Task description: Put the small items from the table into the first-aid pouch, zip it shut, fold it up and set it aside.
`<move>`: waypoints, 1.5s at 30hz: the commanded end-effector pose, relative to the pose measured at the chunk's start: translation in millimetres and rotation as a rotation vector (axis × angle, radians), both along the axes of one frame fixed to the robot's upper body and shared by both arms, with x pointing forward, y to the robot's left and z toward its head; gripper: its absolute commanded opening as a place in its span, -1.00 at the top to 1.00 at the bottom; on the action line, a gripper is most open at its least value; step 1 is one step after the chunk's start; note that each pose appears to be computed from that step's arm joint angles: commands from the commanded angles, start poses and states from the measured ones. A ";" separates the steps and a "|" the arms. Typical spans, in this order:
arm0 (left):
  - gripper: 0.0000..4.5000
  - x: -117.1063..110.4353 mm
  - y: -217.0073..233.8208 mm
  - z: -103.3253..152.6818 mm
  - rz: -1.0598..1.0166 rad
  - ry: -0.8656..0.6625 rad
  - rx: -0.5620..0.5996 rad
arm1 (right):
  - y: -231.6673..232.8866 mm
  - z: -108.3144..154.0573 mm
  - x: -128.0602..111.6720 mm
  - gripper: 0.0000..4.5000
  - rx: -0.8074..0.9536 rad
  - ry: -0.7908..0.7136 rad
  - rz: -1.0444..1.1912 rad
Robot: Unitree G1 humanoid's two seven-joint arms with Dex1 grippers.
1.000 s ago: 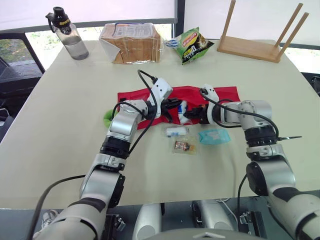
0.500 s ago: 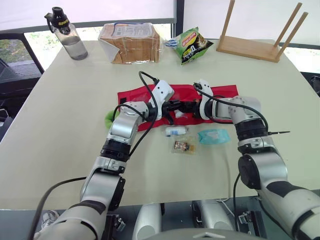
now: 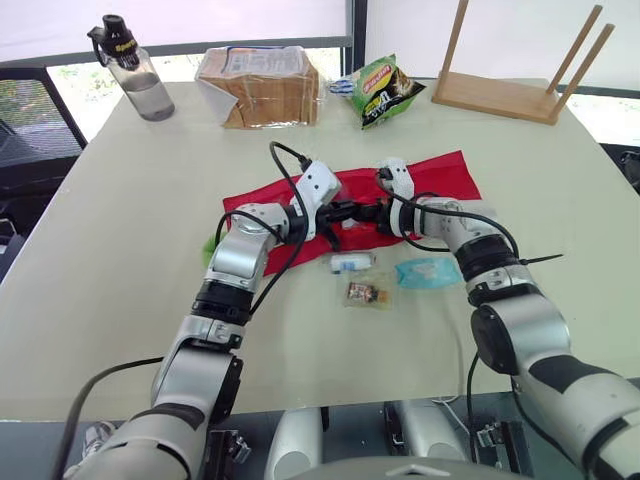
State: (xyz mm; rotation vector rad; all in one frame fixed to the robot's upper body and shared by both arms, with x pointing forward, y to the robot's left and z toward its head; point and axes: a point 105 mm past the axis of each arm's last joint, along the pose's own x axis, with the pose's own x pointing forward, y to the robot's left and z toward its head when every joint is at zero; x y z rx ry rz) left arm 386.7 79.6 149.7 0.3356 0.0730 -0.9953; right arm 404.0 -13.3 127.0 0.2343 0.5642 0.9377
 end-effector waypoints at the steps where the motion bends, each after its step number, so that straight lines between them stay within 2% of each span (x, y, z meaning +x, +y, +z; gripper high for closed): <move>1: 1.00 2.2 0.4 -14.3 0.001 0.026 0.051 | 0.9 30.9 -17.8 0.28 0.030 -0.113 0.150; 2: 1.00 3.6 1.9 -14.8 0.007 0.024 0.056 | -3.2 32.1 -22.1 0.16 0.013 -0.131 0.171; 3: 1.00 5.8 3.7 -15.3 0.011 0.020 0.065 | -11.0 35.6 -29.0 -0.08 -0.009 -0.175 0.208; 6: 1.00 10.4 6.5 -14.6 0.010 0.007 0.080 | -33.7 44.6 -51.9 -0.08 -0.086 -0.334 0.317; 13: 1.00 14.1 6.0 -10.5 -0.017 -0.022 0.091 | -69.0 64.9 -69.5 -0.08 -0.208 -0.625 0.321; 18: 1.00 15.2 6.7 -10.0 -0.034 -0.026 0.094 | -65.5 57.3 -99.7 -0.08 -0.254 -0.620 0.505; 22: 1.00 16.5 11.0 -9.7 -0.039 -0.026 0.098 | -48.0 49.7 -97.6 -0.08 -0.248 -0.593 0.526; 34: 1.00 21.6 19.6 -7.9 -0.023 -0.050 0.123 | -4.6 3.3 -62.2 -0.08 -0.407 -0.539 0.591; 40: 1.00 21.4 18.6 -7.0 -0.019 -0.054 0.116 | -0.9 -0.9 -63.5 -0.08 -0.397 -0.526 0.611; 41: 1.00 21.3 18.3 -6.9 -0.018 -0.054 0.114 | -1.8 -0.2 -64.2 0.14 -0.391 -0.523 0.608; 42: 1.00 21.3 18.0 -7.0 -0.017 -0.054 0.112 | -3.1 0.2 -64.6 0.24 -0.390 -0.522 0.606; 45: 1.00 21.2 17.0 -7.1 -0.017 -0.052 0.106 | -9.8 4.6 -64.7 0.86 -0.356 -0.509 0.564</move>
